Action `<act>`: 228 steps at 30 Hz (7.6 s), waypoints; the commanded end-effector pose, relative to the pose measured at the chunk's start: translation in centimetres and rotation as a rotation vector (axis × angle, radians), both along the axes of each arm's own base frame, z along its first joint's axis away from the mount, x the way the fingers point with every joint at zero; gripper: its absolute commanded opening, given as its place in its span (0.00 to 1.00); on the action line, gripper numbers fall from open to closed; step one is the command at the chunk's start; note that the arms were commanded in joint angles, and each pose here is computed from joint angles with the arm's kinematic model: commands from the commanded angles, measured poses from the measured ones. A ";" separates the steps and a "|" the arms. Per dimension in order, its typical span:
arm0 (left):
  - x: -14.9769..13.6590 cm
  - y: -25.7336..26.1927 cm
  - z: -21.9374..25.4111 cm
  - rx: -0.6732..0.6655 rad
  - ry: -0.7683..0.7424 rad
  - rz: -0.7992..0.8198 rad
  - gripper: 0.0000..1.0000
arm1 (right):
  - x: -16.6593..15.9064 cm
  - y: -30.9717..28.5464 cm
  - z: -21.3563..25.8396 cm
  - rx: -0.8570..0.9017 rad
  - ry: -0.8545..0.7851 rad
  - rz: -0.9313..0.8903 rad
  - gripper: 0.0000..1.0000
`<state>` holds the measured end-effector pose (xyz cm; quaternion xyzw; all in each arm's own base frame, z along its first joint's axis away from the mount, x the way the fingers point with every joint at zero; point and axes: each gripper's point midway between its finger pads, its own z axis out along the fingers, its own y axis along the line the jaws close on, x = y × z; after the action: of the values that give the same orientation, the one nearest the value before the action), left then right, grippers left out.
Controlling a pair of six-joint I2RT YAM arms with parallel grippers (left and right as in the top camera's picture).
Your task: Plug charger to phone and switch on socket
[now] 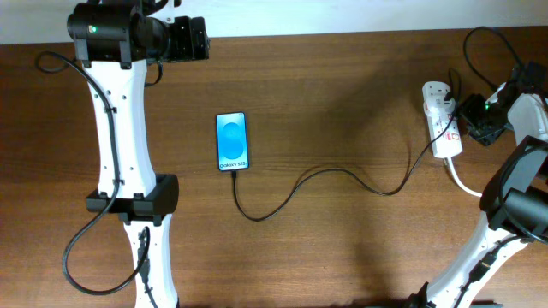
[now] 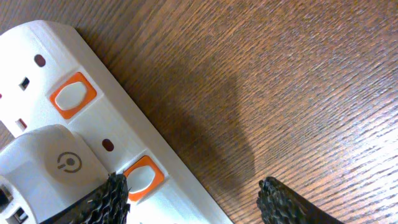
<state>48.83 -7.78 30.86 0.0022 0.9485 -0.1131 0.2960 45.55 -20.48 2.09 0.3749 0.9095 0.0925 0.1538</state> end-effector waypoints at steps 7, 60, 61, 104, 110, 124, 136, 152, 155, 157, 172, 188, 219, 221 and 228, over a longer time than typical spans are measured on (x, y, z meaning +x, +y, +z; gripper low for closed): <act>-0.4 -0.2 0.8 -0.005 -0.017 -0.015 0.89 | 0.2 -0.3 -1.9 -0.048 0.035 0.060 0.70; -0.4 -0.2 0.8 -0.005 -0.017 -0.015 1.00 | -11.9 18.1 41.3 -0.295 -0.496 0.576 0.98; -0.4 -0.2 0.8 -0.005 -0.017 -0.015 1.00 | -12.8 19.0 41.2 -0.286 -0.489 0.596 0.98; -0.4 -0.2 0.8 -0.005 -0.017 -0.015 1.00 | -20.8 20.3 22.7 -0.688 -1.133 0.448 0.98; -0.4 -0.2 0.8 -0.005 -0.017 -0.015 0.99 | -21.4 20.3 21.9 -0.741 -1.265 0.393 0.99; -0.4 -0.2 0.8 -0.005 -0.017 -0.015 1.00 | -20.9 20.1 16.8 -0.733 -1.216 0.399 0.99; -0.4 -0.2 0.8 -0.005 -0.017 -0.015 0.99 | -20.9 20.1 13.5 -0.692 -1.091 0.439 0.98; -1.1 1.3 2.1 0.090 -0.064 -0.047 1.00 | -20.9 20.1 13.5 -0.692 -1.091 0.439 0.98; -2.4 2.1 2.3 0.086 -0.131 -0.029 0.99 | -20.9 20.1 13.5 -0.692 -1.091 0.439 0.98; -4.0 3.1 1.8 0.094 -0.167 -0.018 0.99 | -20.9 20.1 13.5 -0.692 -1.091 0.439 0.98; -16.4 4.8 -6.6 0.192 -0.643 -0.050 1.00 | -20.9 20.1 13.5 -0.692 -1.090 0.440 0.98; -23.5 5.3 -10.9 0.400 -0.971 -0.118 0.99 | -20.9 20.1 13.5 -0.692 -1.090 0.439 0.99; -24.3 5.7 -15.0 0.441 -0.946 -0.124 0.99 | -20.9 20.1 13.5 -0.692 -1.090 0.440 0.98; -24.3 5.7 -15.0 0.441 -0.946 -0.124 1.00 | -20.9 20.1 13.5 -0.692 -1.090 0.440 0.98; -24.3 5.7 -15.0 0.441 -0.946 -0.124 1.00 | -20.9 20.1 13.5 -0.692 -1.089 0.439 0.98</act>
<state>24.51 -2.14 15.97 0.1678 0.7130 0.0811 0.6759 24.62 -0.50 15.78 0.0103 0.7333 -0.0011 0.6798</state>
